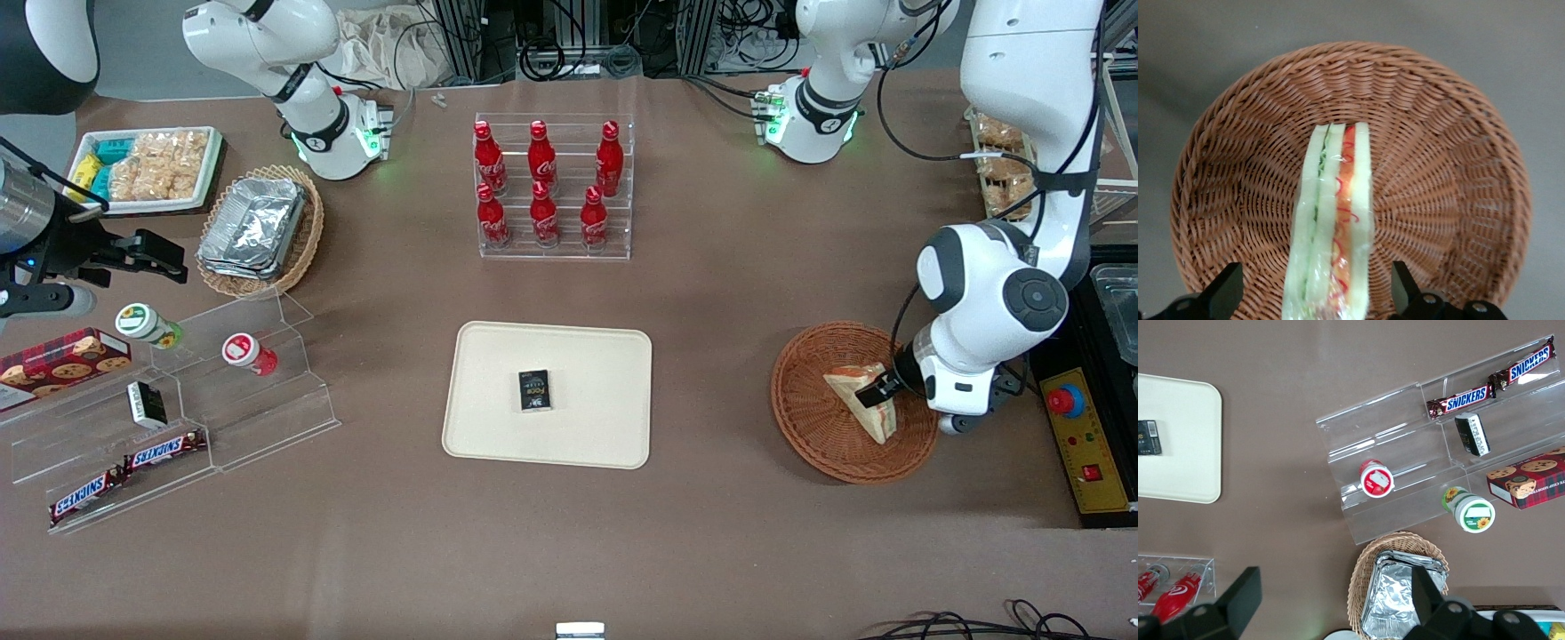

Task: Place sandwich from basket to tray
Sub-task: 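Close the left gripper on the sandwich's wrapped edge and lift it, then carry the sandwich with the left gripper over to the cream tray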

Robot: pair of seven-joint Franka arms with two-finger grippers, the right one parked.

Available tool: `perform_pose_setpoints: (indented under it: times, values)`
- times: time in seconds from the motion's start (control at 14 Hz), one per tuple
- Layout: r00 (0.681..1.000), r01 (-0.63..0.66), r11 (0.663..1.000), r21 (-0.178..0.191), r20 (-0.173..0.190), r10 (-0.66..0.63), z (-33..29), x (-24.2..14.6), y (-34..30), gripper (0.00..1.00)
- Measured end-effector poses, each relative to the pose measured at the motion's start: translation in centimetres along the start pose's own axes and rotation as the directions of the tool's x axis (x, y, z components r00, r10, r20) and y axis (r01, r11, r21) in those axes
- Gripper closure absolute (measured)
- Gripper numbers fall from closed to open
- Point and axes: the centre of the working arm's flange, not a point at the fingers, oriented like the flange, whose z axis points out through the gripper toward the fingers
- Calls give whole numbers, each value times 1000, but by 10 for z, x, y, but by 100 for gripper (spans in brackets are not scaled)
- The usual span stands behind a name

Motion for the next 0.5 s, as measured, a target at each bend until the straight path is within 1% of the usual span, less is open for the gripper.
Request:
perform_pose_setpoints:
  times: [0.14,0.29,0.43,0.5]
  values:
    - [1000,7,1000,-1,-11,-7,16,-1,-6,0]
    - [1000,11,1000,3,-10,-11,31,-3,-8,0]
    - [1000,16,1000,7,-6,-16,39,-3,-9,4]
    - [1000,26,1000,7,-7,-26,39,-3,-9,12]
